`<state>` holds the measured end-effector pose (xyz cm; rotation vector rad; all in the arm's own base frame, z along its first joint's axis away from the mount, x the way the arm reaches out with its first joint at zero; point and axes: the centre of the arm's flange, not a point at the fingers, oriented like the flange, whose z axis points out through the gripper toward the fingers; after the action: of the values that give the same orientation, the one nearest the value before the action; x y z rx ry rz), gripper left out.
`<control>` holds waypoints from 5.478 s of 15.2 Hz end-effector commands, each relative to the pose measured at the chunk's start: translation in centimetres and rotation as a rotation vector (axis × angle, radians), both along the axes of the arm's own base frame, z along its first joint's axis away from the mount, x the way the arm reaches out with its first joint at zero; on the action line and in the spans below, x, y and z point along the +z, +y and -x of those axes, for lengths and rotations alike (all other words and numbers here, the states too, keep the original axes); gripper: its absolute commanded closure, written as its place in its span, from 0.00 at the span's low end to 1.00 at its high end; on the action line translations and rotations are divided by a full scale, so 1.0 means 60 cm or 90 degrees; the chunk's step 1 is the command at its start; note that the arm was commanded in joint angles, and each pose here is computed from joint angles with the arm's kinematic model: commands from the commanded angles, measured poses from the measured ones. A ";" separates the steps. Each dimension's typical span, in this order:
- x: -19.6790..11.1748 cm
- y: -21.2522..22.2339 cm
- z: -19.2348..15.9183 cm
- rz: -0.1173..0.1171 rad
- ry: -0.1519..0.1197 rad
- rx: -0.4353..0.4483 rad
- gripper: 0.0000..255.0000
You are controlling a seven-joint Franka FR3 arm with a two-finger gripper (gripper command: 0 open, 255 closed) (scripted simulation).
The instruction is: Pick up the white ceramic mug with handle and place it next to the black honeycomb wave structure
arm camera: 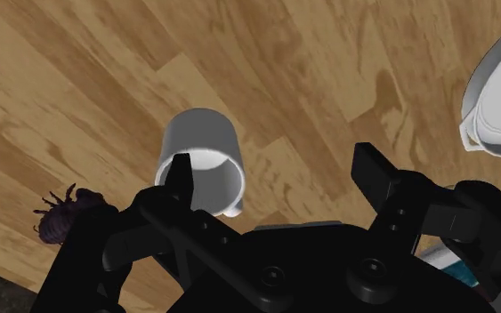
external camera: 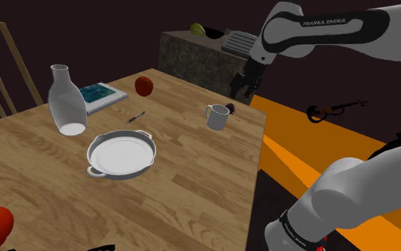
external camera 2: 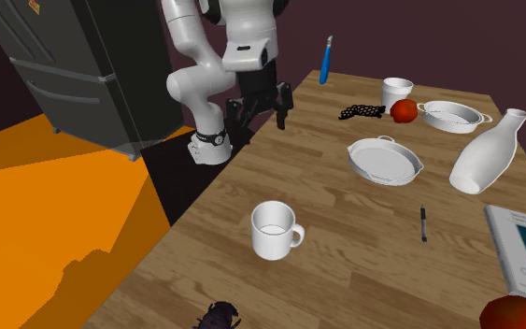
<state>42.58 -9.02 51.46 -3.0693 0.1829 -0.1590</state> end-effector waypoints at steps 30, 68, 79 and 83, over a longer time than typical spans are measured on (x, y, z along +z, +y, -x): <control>-0.279 -0.168 -0.194 0.032 0.032 -0.002 0.00; -0.032 -0.168 -0.194 0.032 0.032 -0.002 1.00; 0.010 -0.056 -0.124 0.032 0.032 -0.002 1.00; 0.010 0.019 -0.078 0.032 0.032 -0.002 1.00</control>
<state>47.95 -8.85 52.39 -3.1245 0.1867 -0.0863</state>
